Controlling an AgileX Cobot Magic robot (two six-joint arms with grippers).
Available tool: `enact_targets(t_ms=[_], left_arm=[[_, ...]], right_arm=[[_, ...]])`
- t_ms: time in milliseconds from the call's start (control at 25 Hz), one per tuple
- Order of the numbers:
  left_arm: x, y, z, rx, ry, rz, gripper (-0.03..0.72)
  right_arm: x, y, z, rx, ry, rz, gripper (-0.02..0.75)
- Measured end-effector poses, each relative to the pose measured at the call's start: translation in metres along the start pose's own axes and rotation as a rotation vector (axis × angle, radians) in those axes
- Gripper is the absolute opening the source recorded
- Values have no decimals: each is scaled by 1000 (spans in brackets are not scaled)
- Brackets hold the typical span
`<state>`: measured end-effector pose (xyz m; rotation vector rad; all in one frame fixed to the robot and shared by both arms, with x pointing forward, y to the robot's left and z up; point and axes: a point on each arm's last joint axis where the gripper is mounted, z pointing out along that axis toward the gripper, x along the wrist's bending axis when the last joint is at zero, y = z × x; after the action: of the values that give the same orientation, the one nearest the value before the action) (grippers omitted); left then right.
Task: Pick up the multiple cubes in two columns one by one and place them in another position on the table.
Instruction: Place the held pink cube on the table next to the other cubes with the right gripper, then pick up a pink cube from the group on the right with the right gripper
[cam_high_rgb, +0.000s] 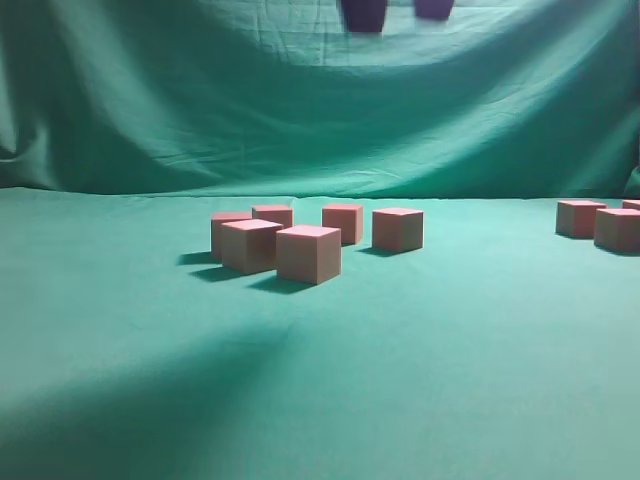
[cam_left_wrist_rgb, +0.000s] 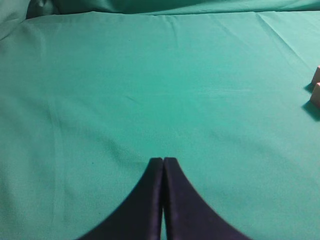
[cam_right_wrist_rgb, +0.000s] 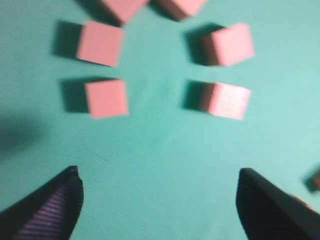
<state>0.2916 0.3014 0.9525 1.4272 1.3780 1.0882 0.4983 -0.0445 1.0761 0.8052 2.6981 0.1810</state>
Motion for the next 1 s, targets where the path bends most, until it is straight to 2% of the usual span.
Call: enact_targets(t_ms=[40, 80, 240, 360, 560, 720, 840, 1000], left_arm=[[0, 0, 0, 0, 0, 0, 0], [0, 0, 0, 0, 0, 0, 0], [0, 0, 0, 0, 0, 0, 0], [0, 0, 0, 0, 0, 0, 0], [0, 0, 0, 0, 0, 0, 0], [0, 0, 0, 0, 0, 0, 0], [0, 0, 0, 0, 0, 0, 0], [0, 0, 0, 0, 0, 0, 0]], right_arm=[[-7, -4, -11, -16, -25, 38, 552], [-13, -9, -23, -41, -45, 80, 540], [-43, -39, -59, -112, -82, 292, 547], [-60, -75, -65, -88, -107, 400, 547], [-73, -139, -38, -33, -137, 589, 547], [-76, -180, 10, 15, -85, 769, 547], [-80, -191, 34, 12, -17, 896, 547], [-89, -184, 51, 5, 18, 915, 547]])
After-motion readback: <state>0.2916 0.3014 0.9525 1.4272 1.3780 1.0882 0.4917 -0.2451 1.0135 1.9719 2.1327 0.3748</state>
